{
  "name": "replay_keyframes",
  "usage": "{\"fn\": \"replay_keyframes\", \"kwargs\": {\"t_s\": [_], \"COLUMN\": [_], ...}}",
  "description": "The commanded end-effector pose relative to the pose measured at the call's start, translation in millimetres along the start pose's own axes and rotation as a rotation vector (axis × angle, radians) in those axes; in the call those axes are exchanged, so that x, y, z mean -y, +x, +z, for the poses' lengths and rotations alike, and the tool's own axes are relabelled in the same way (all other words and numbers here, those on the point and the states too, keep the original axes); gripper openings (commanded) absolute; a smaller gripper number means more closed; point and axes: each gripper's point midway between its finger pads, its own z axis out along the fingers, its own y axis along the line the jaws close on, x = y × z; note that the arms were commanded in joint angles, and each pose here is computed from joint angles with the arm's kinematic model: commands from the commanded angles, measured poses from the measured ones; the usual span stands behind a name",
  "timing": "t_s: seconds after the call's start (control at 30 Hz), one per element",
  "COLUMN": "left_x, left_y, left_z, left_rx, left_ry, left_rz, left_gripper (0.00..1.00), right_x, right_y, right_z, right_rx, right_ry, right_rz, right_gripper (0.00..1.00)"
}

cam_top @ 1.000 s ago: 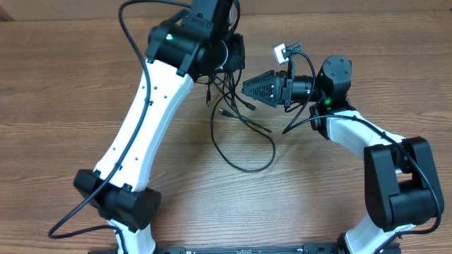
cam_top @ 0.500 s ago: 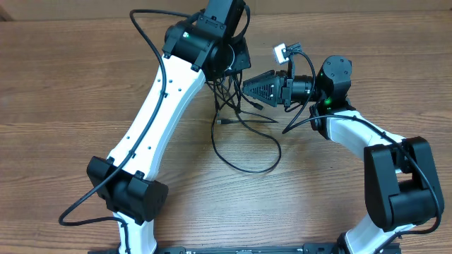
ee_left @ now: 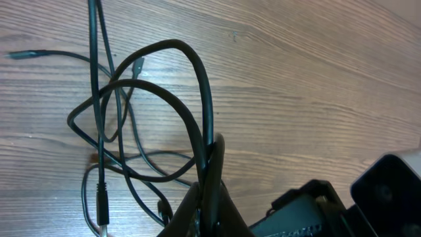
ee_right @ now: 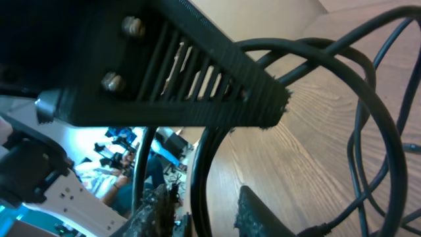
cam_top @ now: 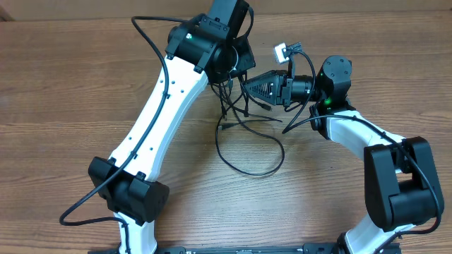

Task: Untangle cables
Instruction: 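Hold the cables with the left gripper beside the open right gripper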

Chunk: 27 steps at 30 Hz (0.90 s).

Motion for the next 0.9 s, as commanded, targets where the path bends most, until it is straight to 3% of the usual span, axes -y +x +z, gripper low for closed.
{"fn": "replay_keyframes", "kwargs": {"t_s": [0.0,0.27,0.87], "left_x": [8.0,9.3,-0.7], "left_y": [5.9,7.5,-0.7], "left_z": [-1.7,-1.5,-2.4], "left_rx": [-0.011,-0.011,0.000], "left_ry": [0.022,0.021,0.003], "left_rz": [-0.012,-0.007,0.014], "left_gripper": [0.04,0.04,0.04], "right_x": [-9.1,-9.0,-9.0], "right_y": [-5.0,-4.9,-4.9], "right_z": [1.6,1.6,1.6], "right_rx": [0.005,0.005,0.005], "right_ry": [-0.006,-0.006,-0.006], "right_rz": [-0.027,-0.027,-0.027], "right_gripper": [0.25,0.17,0.18]}}
